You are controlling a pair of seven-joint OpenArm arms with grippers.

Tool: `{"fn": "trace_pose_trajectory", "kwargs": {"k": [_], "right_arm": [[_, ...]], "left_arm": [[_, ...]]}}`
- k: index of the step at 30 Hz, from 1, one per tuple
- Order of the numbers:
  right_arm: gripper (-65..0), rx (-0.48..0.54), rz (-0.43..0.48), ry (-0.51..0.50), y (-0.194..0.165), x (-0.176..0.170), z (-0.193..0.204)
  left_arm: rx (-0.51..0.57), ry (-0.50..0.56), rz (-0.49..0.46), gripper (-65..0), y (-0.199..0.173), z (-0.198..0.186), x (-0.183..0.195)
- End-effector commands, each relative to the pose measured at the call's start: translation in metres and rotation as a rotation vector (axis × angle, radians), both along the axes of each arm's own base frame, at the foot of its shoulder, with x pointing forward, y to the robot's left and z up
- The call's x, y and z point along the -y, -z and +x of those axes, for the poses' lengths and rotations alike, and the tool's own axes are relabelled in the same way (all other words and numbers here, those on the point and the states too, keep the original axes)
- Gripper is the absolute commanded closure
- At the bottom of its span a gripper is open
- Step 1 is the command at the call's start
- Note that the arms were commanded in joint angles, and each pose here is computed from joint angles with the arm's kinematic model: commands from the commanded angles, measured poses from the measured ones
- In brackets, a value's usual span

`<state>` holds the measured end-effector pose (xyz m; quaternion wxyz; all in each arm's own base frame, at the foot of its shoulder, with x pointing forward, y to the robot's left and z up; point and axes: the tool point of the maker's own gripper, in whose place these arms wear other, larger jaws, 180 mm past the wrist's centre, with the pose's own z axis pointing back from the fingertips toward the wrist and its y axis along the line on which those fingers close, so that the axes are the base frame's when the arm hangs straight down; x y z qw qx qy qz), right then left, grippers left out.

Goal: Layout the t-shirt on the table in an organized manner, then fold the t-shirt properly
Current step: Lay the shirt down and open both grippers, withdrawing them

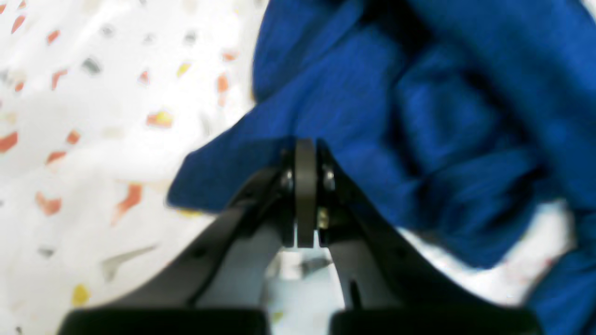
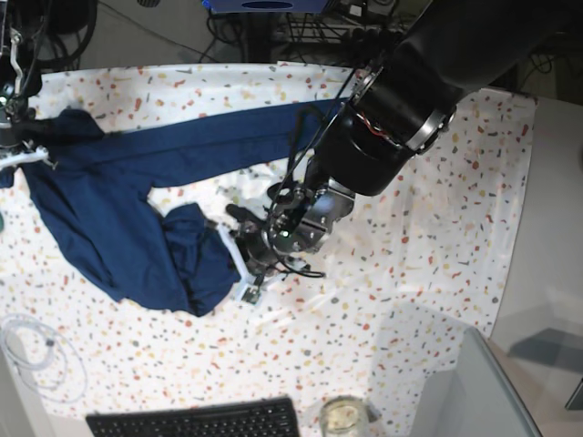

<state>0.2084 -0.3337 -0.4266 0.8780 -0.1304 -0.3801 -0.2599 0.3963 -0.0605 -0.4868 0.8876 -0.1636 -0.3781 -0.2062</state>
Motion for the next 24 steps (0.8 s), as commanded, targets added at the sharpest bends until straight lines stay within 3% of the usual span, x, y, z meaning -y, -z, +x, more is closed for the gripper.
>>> {"fn": "trace_pose_trajectory", "kwargs": {"k": [1,4,8,12,17,24], "right_arm": [[0.0,0.027,-0.040,-0.008,-0.011,0.008,0.003],[0.0,0.025,-0.044,-0.003,-0.012,0.011,0.002],[0.0,0.023,-0.043,-0.006,-0.011,0.010,0.001],[0.0,0.024,-0.043,-0.010,-0.012,0.009,0.002],[0.0,0.022,-0.045,-0.004,-0.012,0.011,0.000],[0.0,0.031,-0.044,-0.027,-0.016,0.004,0.002]], "left_arm": [[0.047,-0.012,-0.006,0.0,-0.012,0.016,-0.001],[0.031,-0.075,0.092,0.0,0.006,0.014,-0.029],[0.022,-0.154,0.183,0.0,0.021,0.016,-0.094],[0.064,-0.162,0.184,0.0,0.015,0.015,-0.118],[0.042,-0.181,0.226,0.0,0.011,0.007,-0.157],[0.114,-0.461,0.148,0.0,-0.023,0.016,-0.253]]}}
